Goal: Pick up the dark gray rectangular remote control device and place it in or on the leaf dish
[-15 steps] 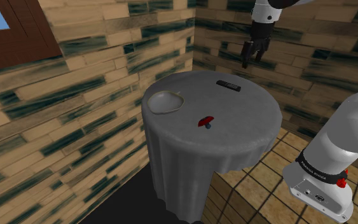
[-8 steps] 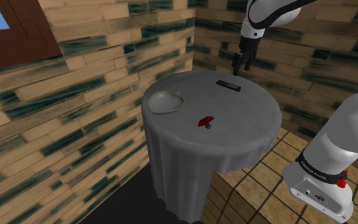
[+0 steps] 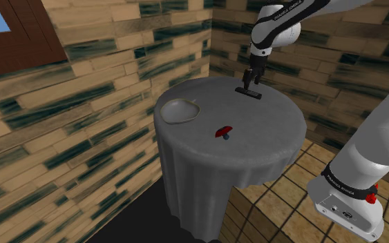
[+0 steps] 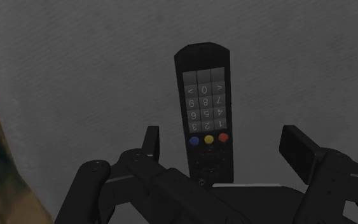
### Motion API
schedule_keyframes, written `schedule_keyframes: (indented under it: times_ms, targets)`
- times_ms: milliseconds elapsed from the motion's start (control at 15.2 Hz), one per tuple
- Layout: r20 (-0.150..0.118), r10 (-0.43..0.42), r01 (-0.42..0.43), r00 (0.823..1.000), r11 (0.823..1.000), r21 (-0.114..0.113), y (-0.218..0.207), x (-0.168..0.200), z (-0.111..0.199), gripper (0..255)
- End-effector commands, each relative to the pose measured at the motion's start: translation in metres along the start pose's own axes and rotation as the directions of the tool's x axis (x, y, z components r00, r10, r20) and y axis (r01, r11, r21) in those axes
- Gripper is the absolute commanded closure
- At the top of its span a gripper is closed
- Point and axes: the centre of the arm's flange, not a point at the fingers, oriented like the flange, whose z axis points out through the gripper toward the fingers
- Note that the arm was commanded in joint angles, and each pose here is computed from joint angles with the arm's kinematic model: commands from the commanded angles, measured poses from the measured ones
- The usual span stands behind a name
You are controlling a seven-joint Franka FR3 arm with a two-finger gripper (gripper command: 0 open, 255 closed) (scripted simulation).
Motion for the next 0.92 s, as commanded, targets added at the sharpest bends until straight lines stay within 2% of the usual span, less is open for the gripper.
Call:
schedule_keyframes:
  times_ms: [0, 462, 858]
  targets:
    - [-0.001, -0.006, 0.006, 1.000, 1.000, 0.002, 0.004, 0.004, 0.011, 0]
    - [-0.001, -0.006, 0.006, 1.000, 1.000, 0.002, 0.004, 0.005, 0.046, 0]
    - [-0.001, -0.006, 0.006, 1.000, 1.000, 0.002, 0.004, 0.005, 0.046, 0]
